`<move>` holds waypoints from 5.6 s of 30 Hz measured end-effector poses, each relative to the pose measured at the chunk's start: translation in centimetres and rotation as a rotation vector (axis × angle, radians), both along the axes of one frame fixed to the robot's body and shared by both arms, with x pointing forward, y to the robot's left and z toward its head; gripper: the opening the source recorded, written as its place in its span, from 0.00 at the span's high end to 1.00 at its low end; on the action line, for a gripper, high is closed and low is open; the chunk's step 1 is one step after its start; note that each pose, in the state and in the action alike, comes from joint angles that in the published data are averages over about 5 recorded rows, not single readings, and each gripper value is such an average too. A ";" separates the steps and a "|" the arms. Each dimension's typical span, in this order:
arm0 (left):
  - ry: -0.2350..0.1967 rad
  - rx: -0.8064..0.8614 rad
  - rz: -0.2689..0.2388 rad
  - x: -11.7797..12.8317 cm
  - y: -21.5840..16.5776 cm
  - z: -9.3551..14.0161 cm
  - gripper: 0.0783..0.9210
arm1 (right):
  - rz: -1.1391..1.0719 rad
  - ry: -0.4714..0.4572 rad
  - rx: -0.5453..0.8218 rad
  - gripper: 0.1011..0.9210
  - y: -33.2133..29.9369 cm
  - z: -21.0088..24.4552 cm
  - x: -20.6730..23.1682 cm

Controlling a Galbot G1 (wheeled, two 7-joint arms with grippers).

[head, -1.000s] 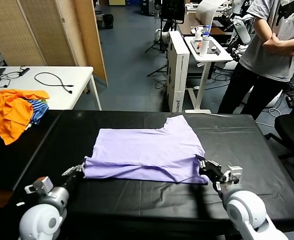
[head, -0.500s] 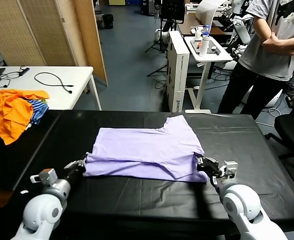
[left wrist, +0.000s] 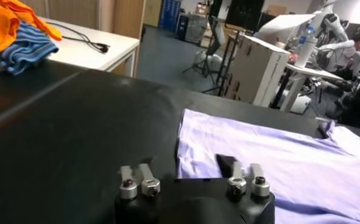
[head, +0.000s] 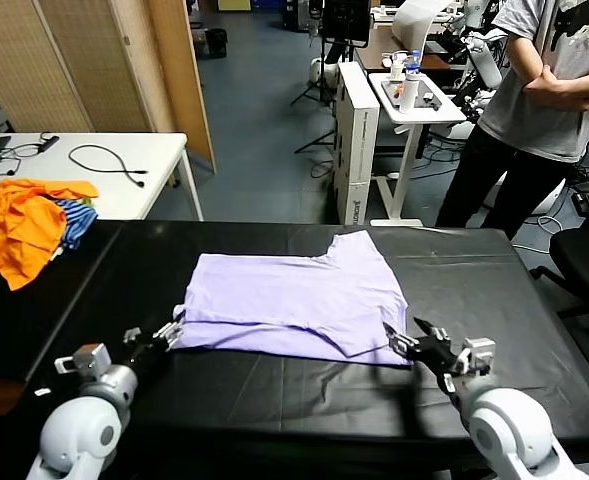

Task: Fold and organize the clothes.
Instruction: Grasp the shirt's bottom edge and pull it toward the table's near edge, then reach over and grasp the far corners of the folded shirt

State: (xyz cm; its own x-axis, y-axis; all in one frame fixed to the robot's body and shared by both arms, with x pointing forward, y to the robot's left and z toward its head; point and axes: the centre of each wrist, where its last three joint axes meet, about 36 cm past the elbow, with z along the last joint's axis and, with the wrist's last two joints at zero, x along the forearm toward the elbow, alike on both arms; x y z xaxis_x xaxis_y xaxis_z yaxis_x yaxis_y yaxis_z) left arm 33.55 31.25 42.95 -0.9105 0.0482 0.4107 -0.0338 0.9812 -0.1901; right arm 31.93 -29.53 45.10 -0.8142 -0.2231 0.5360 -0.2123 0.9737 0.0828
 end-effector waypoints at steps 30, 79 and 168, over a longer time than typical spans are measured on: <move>0.060 0.009 0.009 -1.4 -0.1 -1.8 0.91 | 0.029 0.079 -0.080 0.95 0.8 0.7 -1.7; 0.094 0.142 0.009 -7.5 -0.6 5.6 0.02 | 0.015 -0.081 0.060 0.02 0.2 5.5 0.1; 0.178 0.023 -0.105 14.9 3.7 -0.6 0.90 | 0.094 0.059 -0.091 0.95 5.2 -1.5 25.7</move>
State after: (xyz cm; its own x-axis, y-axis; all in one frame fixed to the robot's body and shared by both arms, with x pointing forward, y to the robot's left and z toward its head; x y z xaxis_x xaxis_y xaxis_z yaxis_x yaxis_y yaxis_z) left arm 48.42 34.97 42.34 -0.8142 0.1276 0.5664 0.0379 0.9852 -0.1674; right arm 57.64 -24.29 43.63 -0.7586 -0.2455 0.6035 -0.3004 0.9537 0.0103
